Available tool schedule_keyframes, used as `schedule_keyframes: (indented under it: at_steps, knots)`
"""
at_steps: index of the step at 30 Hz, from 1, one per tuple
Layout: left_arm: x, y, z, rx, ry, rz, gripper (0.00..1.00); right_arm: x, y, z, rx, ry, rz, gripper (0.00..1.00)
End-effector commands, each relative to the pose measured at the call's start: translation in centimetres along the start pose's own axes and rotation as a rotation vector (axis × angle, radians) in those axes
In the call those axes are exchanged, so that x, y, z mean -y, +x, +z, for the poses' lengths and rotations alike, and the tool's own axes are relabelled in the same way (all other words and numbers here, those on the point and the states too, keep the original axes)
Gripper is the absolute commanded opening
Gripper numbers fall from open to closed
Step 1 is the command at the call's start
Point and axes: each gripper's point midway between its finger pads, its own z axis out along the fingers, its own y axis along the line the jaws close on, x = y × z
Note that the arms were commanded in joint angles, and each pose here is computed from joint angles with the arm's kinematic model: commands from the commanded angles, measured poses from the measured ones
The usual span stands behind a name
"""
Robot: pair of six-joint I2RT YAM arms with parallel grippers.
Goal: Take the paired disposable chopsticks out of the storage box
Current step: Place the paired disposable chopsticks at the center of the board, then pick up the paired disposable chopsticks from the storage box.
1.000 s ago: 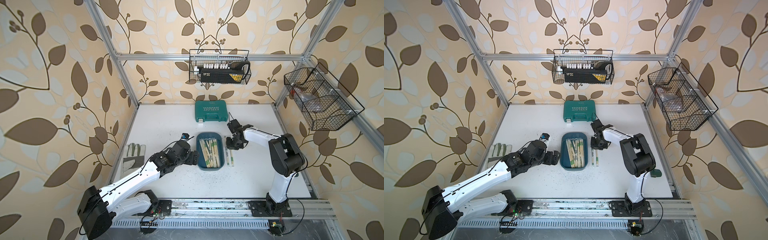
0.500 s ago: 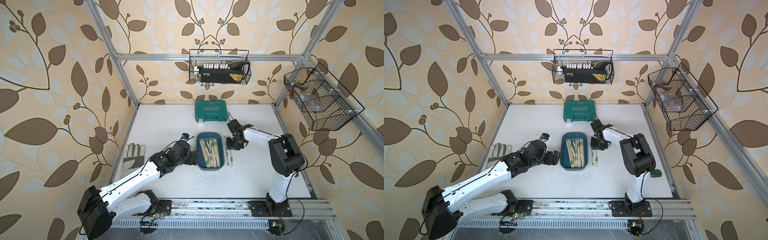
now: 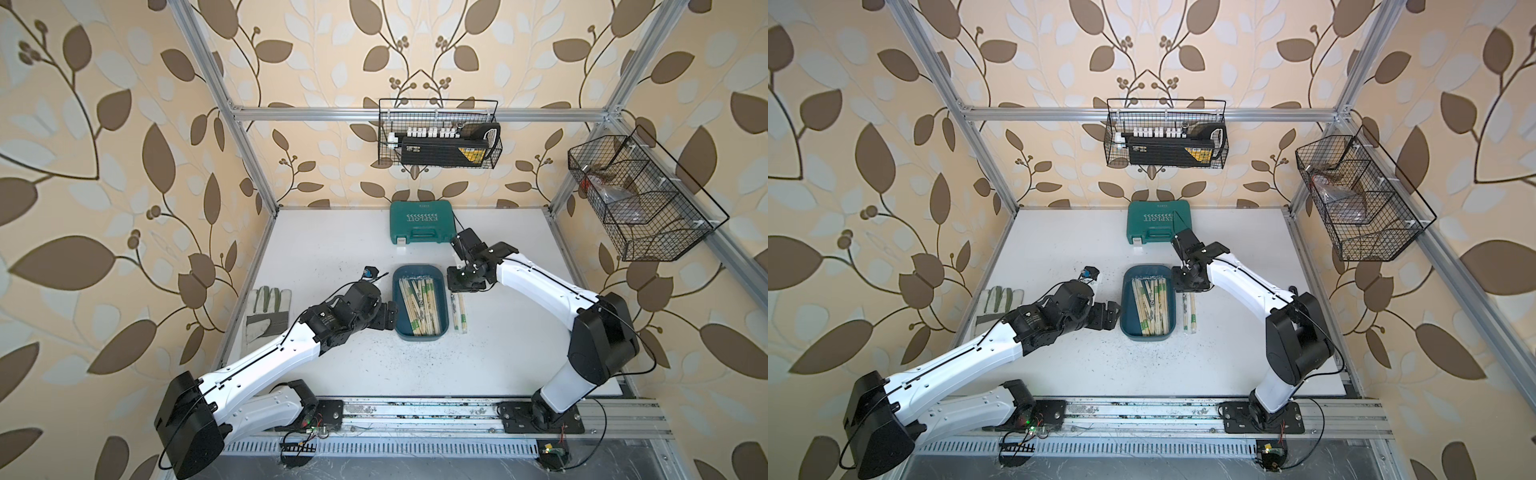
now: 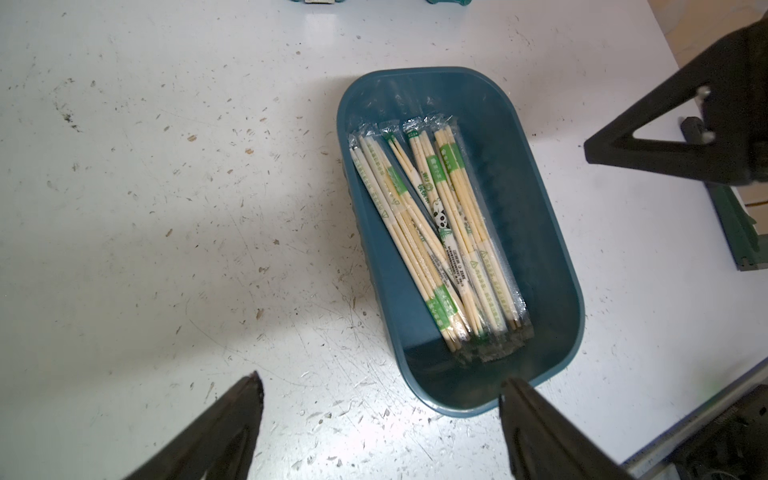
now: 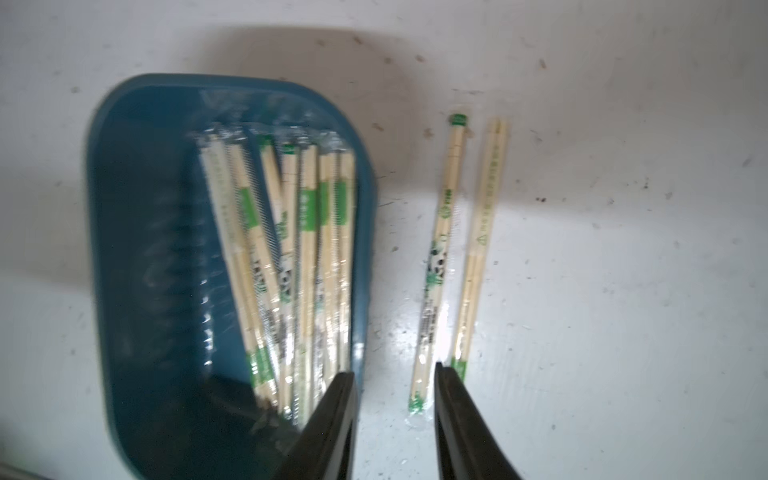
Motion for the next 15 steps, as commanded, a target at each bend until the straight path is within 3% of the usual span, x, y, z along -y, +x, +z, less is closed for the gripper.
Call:
schedule_keyframes:
  at_steps: [1,15]
  knots:
    - [0.5,-1.1,-0.3,0.04,0.006,0.024,0.91,-2.4,0.2,-1.1,0.024,0.009,-0.049,0.33]
    - [0.2,-0.9,-0.6,0.031,-0.004,0.025,0.9,-7.5,0.5,6.2,-0.082,0.03,-0.099,0.29]
